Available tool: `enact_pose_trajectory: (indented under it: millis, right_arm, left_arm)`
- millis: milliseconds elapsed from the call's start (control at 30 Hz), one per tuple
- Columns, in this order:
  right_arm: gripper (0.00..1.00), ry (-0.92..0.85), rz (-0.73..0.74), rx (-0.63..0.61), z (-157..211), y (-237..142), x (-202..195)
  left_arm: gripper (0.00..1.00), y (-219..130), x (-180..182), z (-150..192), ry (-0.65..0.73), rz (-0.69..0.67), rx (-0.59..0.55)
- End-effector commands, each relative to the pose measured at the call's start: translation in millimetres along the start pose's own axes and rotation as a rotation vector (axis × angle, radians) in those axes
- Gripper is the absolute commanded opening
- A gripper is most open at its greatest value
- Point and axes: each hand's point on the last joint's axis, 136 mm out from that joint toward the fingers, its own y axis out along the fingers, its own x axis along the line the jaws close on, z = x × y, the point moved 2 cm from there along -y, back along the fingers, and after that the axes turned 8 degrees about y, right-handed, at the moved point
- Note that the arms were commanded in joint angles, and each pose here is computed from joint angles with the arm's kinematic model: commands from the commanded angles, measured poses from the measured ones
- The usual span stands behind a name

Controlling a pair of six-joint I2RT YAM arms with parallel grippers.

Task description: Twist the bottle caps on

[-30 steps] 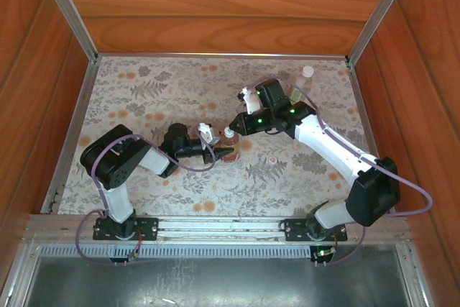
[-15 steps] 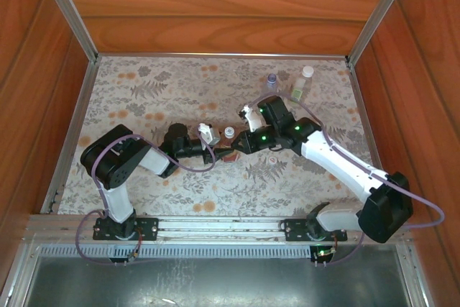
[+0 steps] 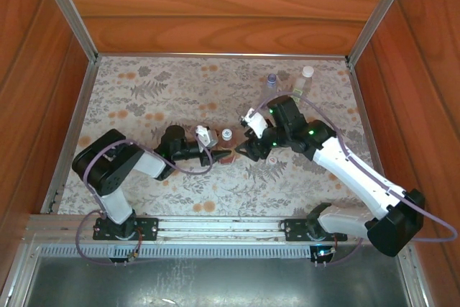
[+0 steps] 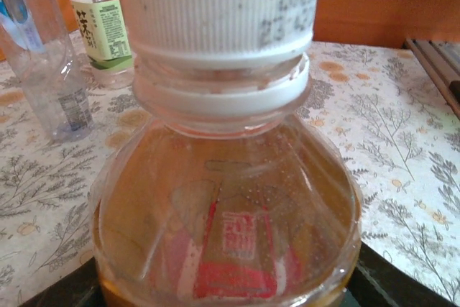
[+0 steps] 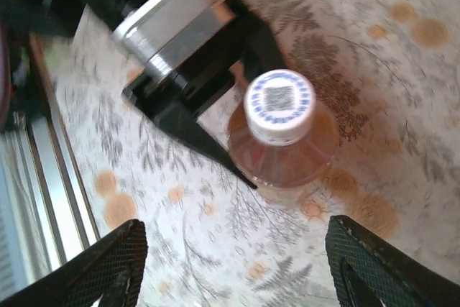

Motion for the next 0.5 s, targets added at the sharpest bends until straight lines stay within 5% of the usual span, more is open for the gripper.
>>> enact_pose_trajectory:
  millis: [0,233,467]
  right_arm:
    - [0.72,-0.402,-0.080,0.056,4.9,-10.8,26.3]
    - [0.70,-0.554,-0.036,0.134,-14.5,-6.9,20.9]
    - [0.53,-0.555,-0.051,0.159,-30.1,5.6,16.0]
  left_arm:
    - [0.56,-2.8,-9.0,-8.0,0.110,0.016,0.011]
    - [0.56,-8.9,-18.3,-22.1,0.218,0.040,0.042]
    - [0.56,-16.5,-22.7,-32.0,0.248,0.045,0.034]
